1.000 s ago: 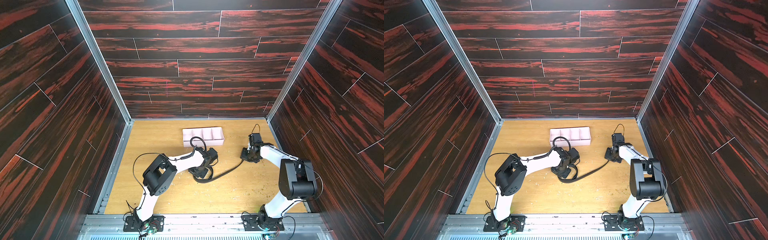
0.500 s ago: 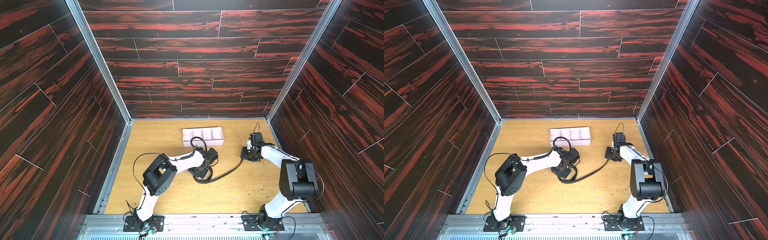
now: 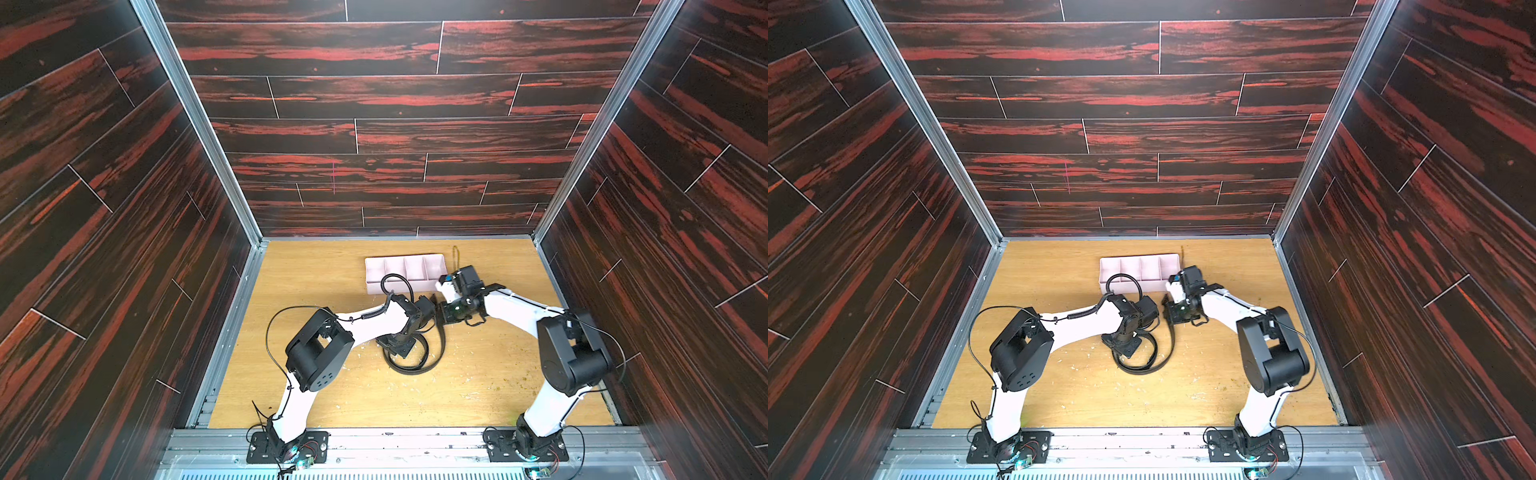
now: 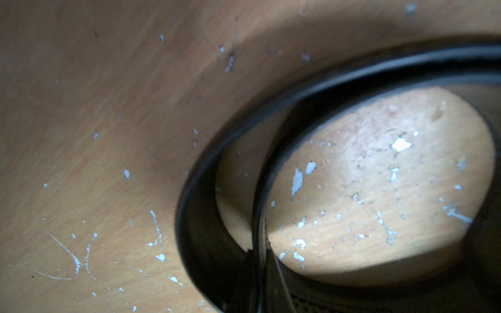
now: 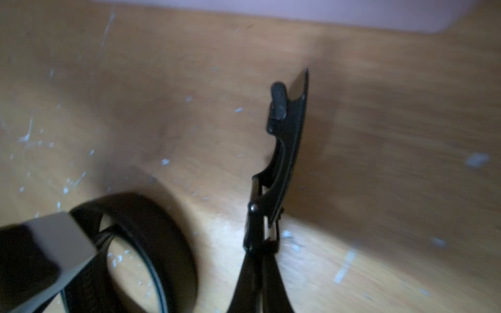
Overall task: Place the belts into the storage roll
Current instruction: Roll the belt at the center of the board.
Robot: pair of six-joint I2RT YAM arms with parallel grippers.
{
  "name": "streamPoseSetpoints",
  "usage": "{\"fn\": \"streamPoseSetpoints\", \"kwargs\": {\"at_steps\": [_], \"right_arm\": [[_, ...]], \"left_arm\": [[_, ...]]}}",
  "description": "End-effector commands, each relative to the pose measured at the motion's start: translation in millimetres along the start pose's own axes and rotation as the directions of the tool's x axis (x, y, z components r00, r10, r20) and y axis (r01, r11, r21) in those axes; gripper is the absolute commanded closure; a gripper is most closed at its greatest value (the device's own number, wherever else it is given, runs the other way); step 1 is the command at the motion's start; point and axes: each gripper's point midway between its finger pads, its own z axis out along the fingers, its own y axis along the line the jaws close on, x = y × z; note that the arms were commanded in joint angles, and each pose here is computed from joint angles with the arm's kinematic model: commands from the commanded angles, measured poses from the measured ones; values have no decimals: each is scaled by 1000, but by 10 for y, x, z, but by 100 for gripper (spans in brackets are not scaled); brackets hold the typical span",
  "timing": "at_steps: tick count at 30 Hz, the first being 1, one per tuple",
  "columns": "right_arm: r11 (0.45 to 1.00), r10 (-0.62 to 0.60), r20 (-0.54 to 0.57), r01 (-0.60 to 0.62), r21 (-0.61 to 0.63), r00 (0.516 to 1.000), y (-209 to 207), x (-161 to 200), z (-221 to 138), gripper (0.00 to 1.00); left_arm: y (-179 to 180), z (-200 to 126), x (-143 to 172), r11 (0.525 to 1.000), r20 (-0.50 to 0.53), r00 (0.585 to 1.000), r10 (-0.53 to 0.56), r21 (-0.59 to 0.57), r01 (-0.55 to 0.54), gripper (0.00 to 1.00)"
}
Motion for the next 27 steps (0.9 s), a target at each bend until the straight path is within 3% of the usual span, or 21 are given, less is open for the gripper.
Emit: {"fn": "streamPoseSetpoints", "kwargs": {"at_steps": [1, 6, 13, 15, 19, 27], "right_arm": [[995, -54, 0, 54, -81, 999, 221, -107, 42, 100], [991, -49, -16, 47, -124, 999, 341, -124, 137, 90], [991, 19, 67, -10, -135, 998, 400, -186, -61, 39], [991, 56, 73, -47, -124, 996, 390, -145, -133, 31], [985, 132, 68, -123, -122, 989, 376, 88, -228, 24], [970, 242, 67, -241, -30, 968, 393, 572, -213, 23]], "left_arm": [[17, -49, 104, 1000, -33, 999, 19, 1, -19, 100], [-6, -31, 97, 1000, -35, 999, 18, 12, -17, 100], [-17, -53, 81, 1000, -30, 999, 16, 18, -16, 100], [-16, -60, 78, 1000, -31, 999, 16, 18, -15, 100], [-31, -75, 67, 1000, -22, 1000, 8, 29, -8, 100], [-57, -64, 60, 999, -14, 1000, -19, 44, 19, 100]]}}
